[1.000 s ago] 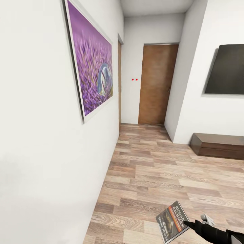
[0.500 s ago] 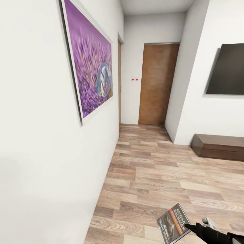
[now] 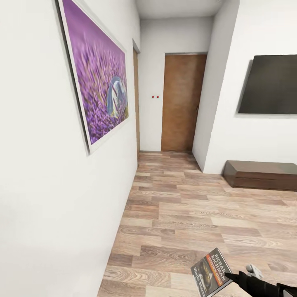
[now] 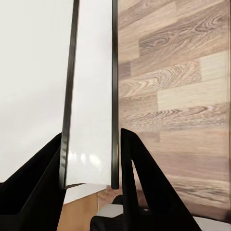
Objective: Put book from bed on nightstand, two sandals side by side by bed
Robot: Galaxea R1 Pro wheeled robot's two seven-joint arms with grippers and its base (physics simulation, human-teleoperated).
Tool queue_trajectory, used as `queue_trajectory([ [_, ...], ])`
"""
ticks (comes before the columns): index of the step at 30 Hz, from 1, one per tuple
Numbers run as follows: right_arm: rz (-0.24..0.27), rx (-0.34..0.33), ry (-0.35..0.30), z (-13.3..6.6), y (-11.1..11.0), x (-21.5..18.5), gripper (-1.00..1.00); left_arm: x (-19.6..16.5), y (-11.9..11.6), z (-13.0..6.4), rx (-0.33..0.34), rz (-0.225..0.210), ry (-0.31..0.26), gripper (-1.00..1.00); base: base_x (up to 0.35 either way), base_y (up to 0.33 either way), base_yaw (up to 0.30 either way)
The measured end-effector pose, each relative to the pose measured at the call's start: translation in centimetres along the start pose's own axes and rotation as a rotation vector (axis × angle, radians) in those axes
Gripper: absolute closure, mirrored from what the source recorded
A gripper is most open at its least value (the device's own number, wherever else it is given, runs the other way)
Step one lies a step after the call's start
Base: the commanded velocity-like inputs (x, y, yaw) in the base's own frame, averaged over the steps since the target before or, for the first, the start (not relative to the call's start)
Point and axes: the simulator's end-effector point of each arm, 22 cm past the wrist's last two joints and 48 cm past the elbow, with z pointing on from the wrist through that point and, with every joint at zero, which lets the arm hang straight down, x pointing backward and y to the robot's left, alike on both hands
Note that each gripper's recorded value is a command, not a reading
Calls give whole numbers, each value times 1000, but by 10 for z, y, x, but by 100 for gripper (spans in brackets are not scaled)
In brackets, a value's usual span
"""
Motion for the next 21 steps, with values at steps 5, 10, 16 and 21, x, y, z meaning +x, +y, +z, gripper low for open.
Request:
queue_trajectory([
  [5, -1, 0, 1, 0, 0, 0, 100, 0, 0, 0, 0, 0, 0, -100, 0, 0, -274],
  [10, 1, 0, -1, 0, 0, 0, 100, 0, 0, 0, 0, 0, -1, -100, 0, 0, -75],
  [16, 0, 1, 0, 0, 0, 0, 100, 0, 0, 0, 0, 0, 0, -100, 39, 16, -7],
  [21, 1, 0, -3, 0, 0, -1, 100, 0, 0, 0, 0, 0, 0, -100, 195, 88, 0],
])
